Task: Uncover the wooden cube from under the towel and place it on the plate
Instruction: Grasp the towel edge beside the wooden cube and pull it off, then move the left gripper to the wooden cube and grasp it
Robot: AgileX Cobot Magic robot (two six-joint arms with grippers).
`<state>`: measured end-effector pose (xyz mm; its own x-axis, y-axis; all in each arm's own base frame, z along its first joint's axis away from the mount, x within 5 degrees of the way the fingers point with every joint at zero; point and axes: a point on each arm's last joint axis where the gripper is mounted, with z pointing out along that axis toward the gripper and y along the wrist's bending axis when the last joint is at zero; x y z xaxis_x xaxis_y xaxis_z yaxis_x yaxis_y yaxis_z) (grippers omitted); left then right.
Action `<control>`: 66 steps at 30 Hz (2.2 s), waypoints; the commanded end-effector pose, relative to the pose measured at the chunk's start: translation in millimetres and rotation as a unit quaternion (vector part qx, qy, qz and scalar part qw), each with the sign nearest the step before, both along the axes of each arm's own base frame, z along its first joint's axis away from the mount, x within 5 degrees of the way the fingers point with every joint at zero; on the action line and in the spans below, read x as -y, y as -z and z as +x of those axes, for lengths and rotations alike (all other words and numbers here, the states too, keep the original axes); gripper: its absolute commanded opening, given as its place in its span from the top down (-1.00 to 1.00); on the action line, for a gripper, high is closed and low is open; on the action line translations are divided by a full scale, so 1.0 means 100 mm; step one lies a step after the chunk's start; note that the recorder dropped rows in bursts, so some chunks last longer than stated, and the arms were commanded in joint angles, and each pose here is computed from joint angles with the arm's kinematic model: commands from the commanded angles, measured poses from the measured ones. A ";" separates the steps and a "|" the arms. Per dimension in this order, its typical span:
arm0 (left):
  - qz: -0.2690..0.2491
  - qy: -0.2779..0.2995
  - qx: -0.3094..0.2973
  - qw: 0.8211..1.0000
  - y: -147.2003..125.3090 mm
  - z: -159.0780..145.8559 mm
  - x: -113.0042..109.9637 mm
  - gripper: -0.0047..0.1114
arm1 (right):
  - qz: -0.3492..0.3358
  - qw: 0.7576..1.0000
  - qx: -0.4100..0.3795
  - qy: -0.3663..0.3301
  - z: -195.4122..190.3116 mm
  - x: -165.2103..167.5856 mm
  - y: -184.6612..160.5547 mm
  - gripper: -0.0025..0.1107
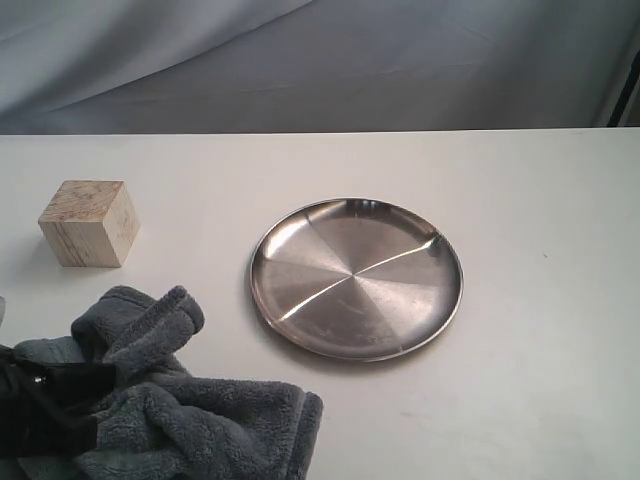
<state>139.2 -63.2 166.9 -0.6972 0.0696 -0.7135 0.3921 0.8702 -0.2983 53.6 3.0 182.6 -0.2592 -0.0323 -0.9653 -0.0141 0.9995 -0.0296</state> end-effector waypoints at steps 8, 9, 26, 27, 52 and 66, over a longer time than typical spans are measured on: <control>-0.063 0.031 0.014 0.997 -0.10 -0.08 0.09 -0.39 | 0.001 1.000 0.006 0.000 0.00 0.00 0.00 0.96; -0.070 0.038 0.013 0.997 -0.11 -0.09 0.11 -0.40 | 0.001 1.000 0.006 0.000 0.00 0.00 0.00 0.96; -0.087 0.064 0.093 0.990 -0.52 0.16 0.19 -0.28 | 0.001 1.000 0.006 0.000 0.00 0.00 0.00 0.96; -0.067 0.046 0.101 0.992 -0.54 0.21 0.16 -0.28 | 0.001 1.000 0.006 0.000 0.00 0.00 0.00 0.96; 0.193 -0.123 0.145 0.963 -0.75 2.01 -0.10 0.92 | 0.001 1.000 0.006 0.000 0.00 0.00 0.00 0.96; 0.165 -0.157 0.058 0.972 -0.24 2.25 -0.45 -0.88 | 0.001 1.000 0.006 0.000 0.00 0.00 0.00 0.96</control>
<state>360.5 -20.6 200.3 -0.6127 0.1225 -0.7807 0.1404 0.9891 0.0450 53.6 3.0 182.6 -0.2592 -0.0323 -0.9653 -0.0141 0.9995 -0.0296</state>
